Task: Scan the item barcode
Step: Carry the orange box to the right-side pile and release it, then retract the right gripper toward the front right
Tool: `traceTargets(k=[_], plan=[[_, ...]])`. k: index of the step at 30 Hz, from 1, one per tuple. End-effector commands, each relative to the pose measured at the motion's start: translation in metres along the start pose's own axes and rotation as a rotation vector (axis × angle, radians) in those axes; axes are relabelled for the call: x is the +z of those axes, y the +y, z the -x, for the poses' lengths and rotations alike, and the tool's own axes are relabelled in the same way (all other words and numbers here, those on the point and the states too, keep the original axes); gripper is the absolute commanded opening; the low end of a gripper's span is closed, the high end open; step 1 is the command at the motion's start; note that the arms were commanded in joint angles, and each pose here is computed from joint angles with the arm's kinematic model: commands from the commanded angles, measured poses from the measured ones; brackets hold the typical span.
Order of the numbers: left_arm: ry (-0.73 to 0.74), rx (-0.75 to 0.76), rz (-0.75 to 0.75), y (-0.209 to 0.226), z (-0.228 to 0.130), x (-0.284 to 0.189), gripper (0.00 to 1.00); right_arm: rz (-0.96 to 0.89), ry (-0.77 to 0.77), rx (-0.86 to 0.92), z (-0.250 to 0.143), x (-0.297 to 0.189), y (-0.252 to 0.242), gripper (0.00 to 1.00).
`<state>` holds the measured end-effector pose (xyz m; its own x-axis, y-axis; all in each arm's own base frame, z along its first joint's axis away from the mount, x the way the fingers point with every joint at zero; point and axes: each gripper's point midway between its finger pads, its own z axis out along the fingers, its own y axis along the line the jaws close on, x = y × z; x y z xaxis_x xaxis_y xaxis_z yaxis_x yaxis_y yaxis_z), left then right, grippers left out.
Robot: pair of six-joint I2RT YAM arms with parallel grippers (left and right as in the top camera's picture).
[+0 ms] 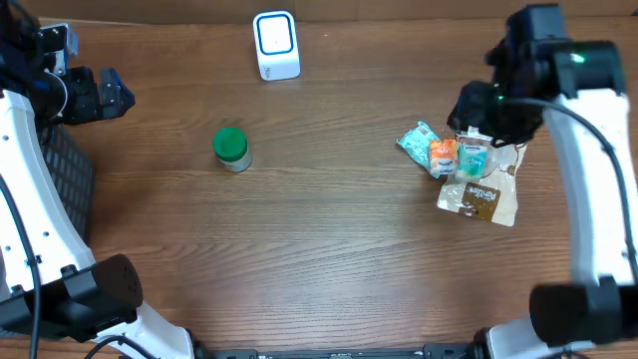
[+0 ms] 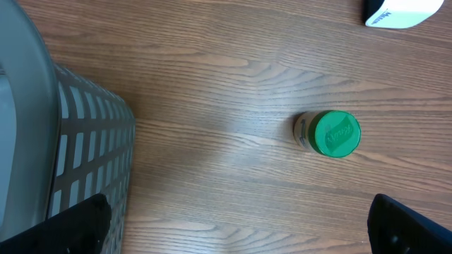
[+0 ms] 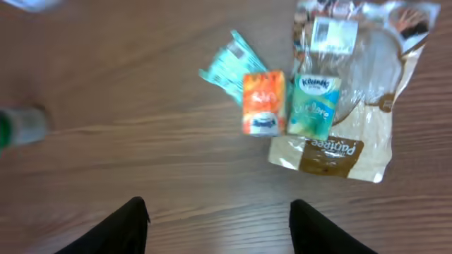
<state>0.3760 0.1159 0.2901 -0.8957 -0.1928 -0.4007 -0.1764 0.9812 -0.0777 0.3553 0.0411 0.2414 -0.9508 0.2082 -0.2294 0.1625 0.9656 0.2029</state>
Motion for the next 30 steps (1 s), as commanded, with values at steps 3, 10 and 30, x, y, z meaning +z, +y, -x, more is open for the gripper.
traceTargets(k=[3, 10, 30], plan=[[-0.029, 0.025, 0.006, -0.001, 0.003, -0.009, 1.00, 0.097, -0.240, -0.058, -0.031, -0.102, 0.013, 0.67], [-0.029, 0.025, 0.006, -0.001, 0.003, -0.009, 1.00, 0.116, -0.315, -0.071, -0.091, -0.153, 0.005, 1.00], [-0.029, 0.025, 0.006, -0.001, 0.003, -0.009, 0.99, 0.139, -0.674, -0.129, -0.051, -0.195, 0.011, 1.00]])
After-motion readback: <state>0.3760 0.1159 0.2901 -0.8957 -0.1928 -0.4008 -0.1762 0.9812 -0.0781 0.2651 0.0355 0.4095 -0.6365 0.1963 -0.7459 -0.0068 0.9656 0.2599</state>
